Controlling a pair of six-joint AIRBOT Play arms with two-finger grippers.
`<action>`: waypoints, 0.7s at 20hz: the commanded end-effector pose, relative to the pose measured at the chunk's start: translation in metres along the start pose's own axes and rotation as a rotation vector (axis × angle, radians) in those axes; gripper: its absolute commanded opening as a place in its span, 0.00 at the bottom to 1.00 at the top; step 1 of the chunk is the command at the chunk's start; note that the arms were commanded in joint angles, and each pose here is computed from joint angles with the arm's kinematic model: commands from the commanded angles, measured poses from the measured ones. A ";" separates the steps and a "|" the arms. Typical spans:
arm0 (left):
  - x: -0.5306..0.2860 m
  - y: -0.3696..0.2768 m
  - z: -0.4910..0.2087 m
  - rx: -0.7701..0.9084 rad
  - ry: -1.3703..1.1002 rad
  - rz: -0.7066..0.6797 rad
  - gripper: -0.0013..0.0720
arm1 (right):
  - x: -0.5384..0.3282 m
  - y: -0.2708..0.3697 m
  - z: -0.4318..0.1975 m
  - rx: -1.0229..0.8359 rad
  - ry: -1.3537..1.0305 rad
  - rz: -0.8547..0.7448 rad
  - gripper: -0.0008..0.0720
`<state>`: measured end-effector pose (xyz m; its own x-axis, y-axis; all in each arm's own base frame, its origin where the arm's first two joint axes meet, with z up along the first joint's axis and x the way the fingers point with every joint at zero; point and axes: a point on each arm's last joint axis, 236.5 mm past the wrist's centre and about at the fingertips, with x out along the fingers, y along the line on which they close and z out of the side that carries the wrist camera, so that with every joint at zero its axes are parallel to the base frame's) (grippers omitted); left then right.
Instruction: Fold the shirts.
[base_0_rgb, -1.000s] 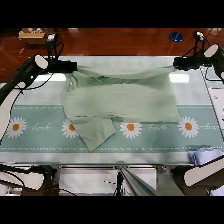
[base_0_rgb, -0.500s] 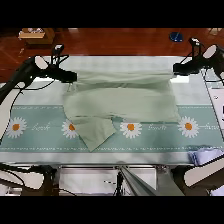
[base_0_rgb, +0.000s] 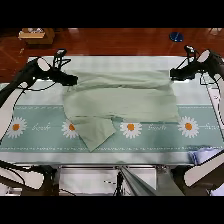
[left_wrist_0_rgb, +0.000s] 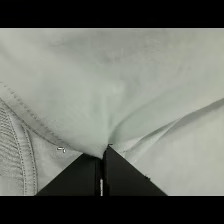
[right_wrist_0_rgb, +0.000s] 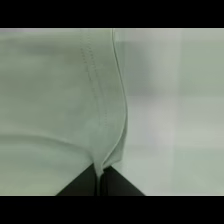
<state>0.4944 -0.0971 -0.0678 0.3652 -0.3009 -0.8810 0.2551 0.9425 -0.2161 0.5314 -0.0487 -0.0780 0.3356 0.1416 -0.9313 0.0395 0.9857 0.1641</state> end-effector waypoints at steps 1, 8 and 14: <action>-0.001 0.005 -0.003 -0.024 0.010 0.005 0.04 | 0.006 0.000 -0.005 0.009 0.018 0.003 0.13; -0.080 0.035 -0.003 -0.077 0.116 0.056 0.74 | -0.076 -0.061 -0.015 -0.044 0.046 -0.196 0.55; -0.120 0.021 -0.097 -0.334 0.210 -0.070 0.74 | -0.105 -0.065 -0.105 0.239 0.219 0.135 0.61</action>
<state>0.4229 -0.0227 -0.0013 0.2359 -0.2860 -0.9287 0.0408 0.9578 -0.2846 0.4330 -0.1340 -0.0267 0.1783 0.1052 -0.9783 0.1818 0.9736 0.1378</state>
